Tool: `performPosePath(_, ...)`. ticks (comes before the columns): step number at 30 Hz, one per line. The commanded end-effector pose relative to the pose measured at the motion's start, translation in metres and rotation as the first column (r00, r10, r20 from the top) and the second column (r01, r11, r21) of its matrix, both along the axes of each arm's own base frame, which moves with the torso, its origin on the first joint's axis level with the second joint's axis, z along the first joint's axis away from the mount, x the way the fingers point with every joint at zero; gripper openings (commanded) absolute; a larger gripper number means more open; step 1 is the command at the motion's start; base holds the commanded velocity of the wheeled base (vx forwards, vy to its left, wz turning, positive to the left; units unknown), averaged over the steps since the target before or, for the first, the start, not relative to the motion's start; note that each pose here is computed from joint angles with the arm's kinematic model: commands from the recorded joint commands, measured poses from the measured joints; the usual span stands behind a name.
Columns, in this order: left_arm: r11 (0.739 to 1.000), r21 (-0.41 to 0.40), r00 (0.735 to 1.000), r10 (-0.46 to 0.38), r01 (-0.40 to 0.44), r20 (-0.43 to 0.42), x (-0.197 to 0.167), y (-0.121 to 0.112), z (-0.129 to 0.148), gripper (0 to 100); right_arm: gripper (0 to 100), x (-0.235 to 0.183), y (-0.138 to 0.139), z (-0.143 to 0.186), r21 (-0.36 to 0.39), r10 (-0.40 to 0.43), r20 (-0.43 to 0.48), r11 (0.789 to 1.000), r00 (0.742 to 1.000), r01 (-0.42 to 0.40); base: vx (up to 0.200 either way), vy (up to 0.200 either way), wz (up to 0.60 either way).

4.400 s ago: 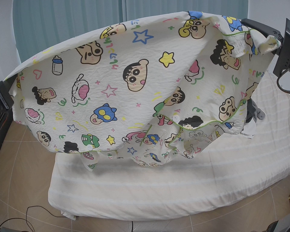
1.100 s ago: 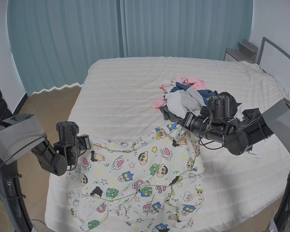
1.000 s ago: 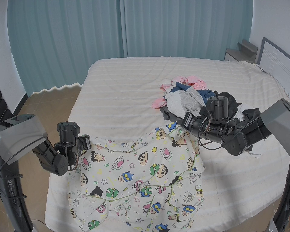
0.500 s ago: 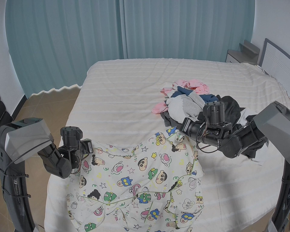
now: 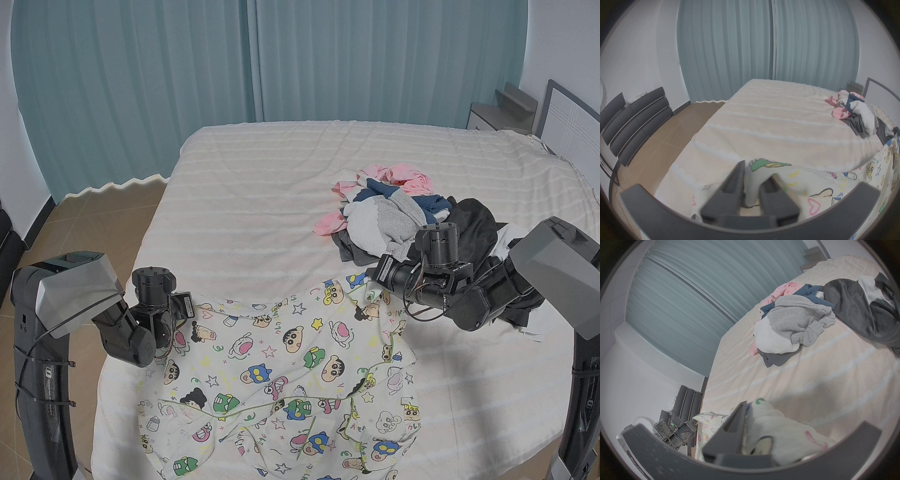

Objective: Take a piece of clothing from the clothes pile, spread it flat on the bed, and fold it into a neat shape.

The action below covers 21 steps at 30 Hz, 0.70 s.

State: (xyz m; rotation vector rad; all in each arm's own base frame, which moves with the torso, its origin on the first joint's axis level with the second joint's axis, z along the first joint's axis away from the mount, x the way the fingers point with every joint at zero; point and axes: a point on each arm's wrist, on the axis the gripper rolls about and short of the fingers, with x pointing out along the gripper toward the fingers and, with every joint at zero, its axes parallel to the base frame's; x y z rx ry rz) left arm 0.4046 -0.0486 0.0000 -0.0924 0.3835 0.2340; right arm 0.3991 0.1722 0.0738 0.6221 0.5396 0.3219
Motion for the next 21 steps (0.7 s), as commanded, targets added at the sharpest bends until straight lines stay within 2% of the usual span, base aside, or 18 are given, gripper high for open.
performPosePath(1,1.000,-0.004,0.999,0.015,-0.015,0.036,0.011,0.001,-0.006,100,100,0.013,-0.007,-0.014,-0.001,-0.028,-0.016,1.000,0.999,0.028,0.000,0.000,0.00)
performPosePath(4,0.999,-0.001,0.995,0.044,-0.044,0.093,0.017,0.001,-0.001,100,100,0.014,-0.008,-0.014,0.001,-0.031,-0.016,1.000,0.999,0.031,0.000,0.000,0.00)
performPosePath(6,0.995,0.001,0.981,0.098,-0.100,0.169,0.025,0.007,0.005,100,100,0.017,-0.015,-0.013,0.014,-0.052,-0.018,0.999,0.998,0.052,0.000,0.000,0.00)
performPosePath(8,0.993,0.000,0.975,0.117,-0.119,0.190,0.027,0.010,0.006,100,100,0.019,-0.016,-0.011,0.030,-0.062,-0.019,0.998,0.998,0.063,0.000,0.000,0.00)
performPosePath(11,0.987,-0.012,0.957,0.156,-0.158,0.244,0.030,0.024,0.011,100,100,0.028,-0.024,0.000,0.130,-0.162,-0.018,0.978,0.987,0.162,0.000,0.000,0.00)
performPosePath(14,0.981,-0.025,0.934,0.190,-0.191,0.303,0.033,0.039,0.018,100,100,0.034,-0.034,0.006,0.193,-0.222,-0.010,0.956,0.975,0.220,0.000,0.000,0.00)
performPosePath(17,0.974,-0.011,0.921,0.218,-0.227,0.323,0.036,0.056,0.021,100,100,0.034,-0.046,0.007,0.209,-0.251,-0.024,0.945,0.968,0.250,0.000,0.000,0.00)
performPosePath(21,0.968,0.007,0.915,0.236,-0.252,0.327,0.036,0.070,0.023,100,100,0.028,-0.049,0.003,0.199,-0.255,-0.050,0.945,0.966,0.260,0.000,0.000,0.00)
